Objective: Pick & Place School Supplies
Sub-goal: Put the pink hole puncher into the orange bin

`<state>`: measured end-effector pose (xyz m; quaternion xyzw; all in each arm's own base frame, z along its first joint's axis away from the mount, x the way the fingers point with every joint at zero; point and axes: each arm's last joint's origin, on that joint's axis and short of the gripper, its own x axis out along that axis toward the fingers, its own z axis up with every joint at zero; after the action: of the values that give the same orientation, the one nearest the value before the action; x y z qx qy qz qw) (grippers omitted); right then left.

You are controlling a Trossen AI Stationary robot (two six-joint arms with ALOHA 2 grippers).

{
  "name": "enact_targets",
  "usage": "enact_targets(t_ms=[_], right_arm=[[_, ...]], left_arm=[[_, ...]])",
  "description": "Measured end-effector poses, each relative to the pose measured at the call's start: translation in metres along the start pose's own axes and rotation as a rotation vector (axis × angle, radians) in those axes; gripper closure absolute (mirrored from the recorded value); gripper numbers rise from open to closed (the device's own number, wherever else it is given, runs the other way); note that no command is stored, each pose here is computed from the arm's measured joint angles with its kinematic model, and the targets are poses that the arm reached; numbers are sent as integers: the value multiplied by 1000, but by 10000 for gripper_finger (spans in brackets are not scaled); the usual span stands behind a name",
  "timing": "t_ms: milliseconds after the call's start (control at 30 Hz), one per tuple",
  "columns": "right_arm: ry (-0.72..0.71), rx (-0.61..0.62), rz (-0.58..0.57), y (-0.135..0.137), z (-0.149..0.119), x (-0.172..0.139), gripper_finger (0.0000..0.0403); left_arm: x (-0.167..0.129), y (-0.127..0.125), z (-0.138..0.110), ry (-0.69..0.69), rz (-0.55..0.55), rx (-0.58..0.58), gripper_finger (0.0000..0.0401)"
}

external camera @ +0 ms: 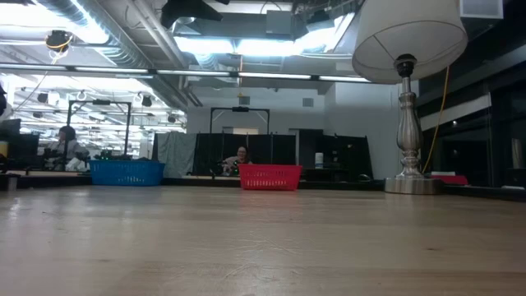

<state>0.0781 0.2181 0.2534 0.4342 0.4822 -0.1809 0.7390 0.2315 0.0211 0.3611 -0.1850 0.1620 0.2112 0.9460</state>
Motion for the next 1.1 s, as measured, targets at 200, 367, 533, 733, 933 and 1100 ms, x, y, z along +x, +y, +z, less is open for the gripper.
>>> enact_targets(t_ms=[200, 367, 533, 733, 933, 1100], right_arm=[[33, -27, -45, -8, -17, 3, 359], [27, -56, -93, -11, -23, 10, 359], [47, -114, -143, -12, -27, 16, 359], [42, -139, -171, -14, -27, 18, 359], [33, -159, -175, -15, -26, 18, 359], [32, -161, -172, -15, -26, 18, 359]], left_arm=[[0, 0, 0, -9, 14, -37, 233], [0, 1, 1, -13, 21, -58, 233], [0, 0, 2, -30, 12, -80, 233], [0, -2, 5, -63, -7, -97, 233], [0, -2, 5, -63, -8, -109, 233], [0, -2, 5, -63, -7, -117, 233]])
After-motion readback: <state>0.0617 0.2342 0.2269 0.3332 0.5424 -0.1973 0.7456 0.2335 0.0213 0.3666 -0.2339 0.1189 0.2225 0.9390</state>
